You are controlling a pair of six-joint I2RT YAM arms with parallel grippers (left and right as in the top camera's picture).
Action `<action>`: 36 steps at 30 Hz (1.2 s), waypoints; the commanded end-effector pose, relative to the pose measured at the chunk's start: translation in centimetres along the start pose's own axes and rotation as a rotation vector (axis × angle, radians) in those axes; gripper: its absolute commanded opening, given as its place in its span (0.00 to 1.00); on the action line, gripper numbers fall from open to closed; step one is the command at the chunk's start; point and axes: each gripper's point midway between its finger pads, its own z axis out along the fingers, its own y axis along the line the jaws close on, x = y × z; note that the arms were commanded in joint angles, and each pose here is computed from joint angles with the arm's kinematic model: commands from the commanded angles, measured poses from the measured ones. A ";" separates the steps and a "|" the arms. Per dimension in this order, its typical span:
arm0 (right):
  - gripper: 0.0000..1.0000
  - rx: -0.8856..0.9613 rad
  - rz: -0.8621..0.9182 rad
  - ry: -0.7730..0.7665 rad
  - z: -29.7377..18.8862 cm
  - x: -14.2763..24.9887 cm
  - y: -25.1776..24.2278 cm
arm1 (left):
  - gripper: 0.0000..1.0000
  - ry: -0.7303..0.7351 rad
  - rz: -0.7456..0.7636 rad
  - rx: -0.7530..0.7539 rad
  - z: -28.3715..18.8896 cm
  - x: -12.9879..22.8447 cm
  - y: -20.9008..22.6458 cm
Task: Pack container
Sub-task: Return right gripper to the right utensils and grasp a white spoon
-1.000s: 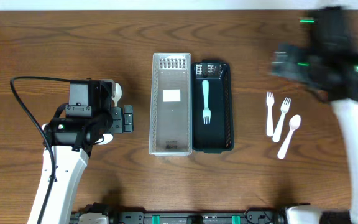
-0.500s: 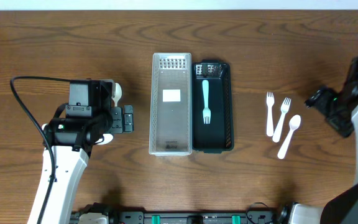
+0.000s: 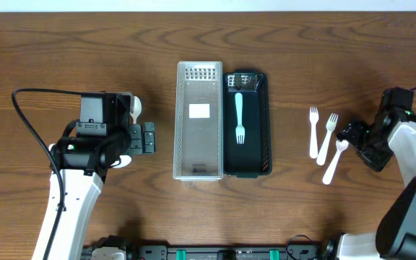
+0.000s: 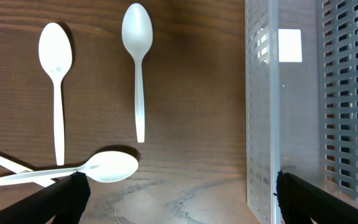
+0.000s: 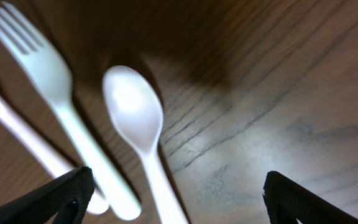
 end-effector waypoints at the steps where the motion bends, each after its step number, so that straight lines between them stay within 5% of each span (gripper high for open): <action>1: 0.90 0.015 -0.021 0.042 1.4 0.9 0.1 | 0.98 -0.014 -0.006 0.002 -0.4 -0.5 0.0; 27: 0.80 0.117 -0.130 0.098 3.7 1.8 -1.3 | 0.98 -0.014 -0.006 0.002 -0.4 -0.5 0.0; 36: 0.35 0.117 -0.129 0.100 3.7 1.9 -1.3 | 0.98 -0.014 -0.006 0.002 -0.4 -0.5 0.0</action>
